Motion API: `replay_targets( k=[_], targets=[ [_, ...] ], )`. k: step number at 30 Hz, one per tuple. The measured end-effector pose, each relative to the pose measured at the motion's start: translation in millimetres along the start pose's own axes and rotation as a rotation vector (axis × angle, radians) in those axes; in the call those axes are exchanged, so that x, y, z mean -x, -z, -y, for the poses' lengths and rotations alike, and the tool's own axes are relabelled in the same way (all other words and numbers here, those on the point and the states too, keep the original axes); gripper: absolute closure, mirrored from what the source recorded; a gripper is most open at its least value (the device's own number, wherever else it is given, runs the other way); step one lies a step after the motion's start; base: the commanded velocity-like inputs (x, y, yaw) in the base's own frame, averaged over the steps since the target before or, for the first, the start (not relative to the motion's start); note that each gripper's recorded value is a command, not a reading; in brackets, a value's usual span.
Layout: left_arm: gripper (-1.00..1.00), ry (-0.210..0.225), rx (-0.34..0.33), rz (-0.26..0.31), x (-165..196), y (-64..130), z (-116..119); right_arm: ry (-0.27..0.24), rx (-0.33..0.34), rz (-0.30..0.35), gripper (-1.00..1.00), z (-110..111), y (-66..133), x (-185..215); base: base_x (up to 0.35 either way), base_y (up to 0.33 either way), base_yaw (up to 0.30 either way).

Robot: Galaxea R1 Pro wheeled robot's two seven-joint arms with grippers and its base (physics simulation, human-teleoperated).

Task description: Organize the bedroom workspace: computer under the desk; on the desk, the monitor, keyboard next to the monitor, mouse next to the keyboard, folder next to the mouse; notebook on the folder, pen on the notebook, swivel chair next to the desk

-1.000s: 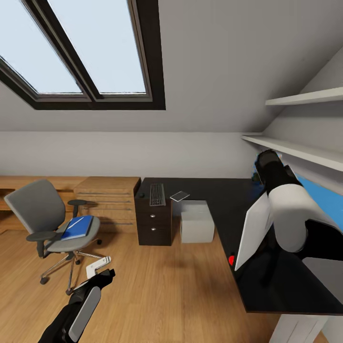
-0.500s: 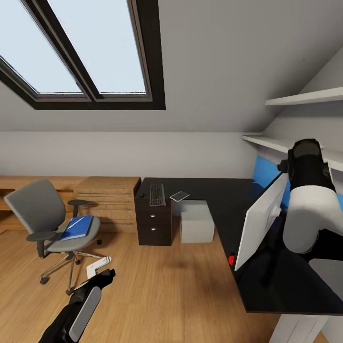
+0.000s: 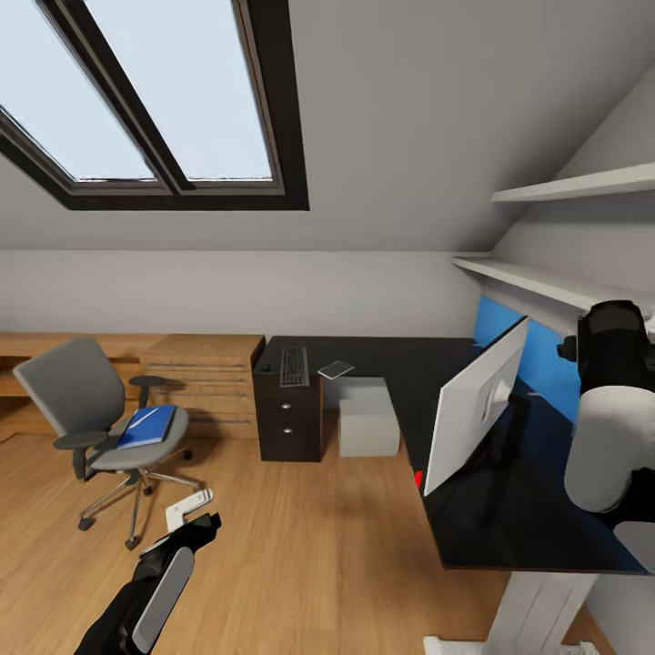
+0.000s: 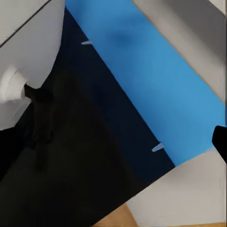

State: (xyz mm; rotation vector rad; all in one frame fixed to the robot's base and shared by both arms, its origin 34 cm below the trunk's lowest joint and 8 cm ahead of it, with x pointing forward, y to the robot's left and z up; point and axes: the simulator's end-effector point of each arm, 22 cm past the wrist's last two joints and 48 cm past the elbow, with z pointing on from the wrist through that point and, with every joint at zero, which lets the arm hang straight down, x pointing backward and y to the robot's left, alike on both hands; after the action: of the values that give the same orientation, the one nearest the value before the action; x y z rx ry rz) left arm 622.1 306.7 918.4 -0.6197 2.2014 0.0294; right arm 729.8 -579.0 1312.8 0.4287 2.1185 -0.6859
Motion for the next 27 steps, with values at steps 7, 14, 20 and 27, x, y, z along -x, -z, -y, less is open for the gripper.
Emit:
replay_targets(
  k=[7, 14, 20, 27],
  targets=[
    [-1.00, 0.000, -0.001, 0.001, 0.7, 0.0, 0.1, 0.056, 0.041, -0.026, -1.00, -32.7, -20.0, -43.8, -0.316, -0.036, 0.000],
    [-1.00, -0.001, -0.001, 0.001, 0.9, 0.6, -0.3, 0.083, 0.117, 0.011, -1.00, -69.1, -32.6, -71.8, -0.096, -0.002, 0.000],
    [-1.00, 0.001, 0.000, -0.002, -1.1, 0.3, -0.1, 0.056, 0.228, 0.014, -1.00, -105.8, -55.9, -139.8, -0.006, 0.000, 0.000],
    [-1.00, -0.016, 0.007, -0.024, -13.8, -2.6, -0.3, -0.014, 0.325, 0.018, -1.00, -134.3, -61.8, -184.0, 0.000, 0.000, 0.000]
  ],
)
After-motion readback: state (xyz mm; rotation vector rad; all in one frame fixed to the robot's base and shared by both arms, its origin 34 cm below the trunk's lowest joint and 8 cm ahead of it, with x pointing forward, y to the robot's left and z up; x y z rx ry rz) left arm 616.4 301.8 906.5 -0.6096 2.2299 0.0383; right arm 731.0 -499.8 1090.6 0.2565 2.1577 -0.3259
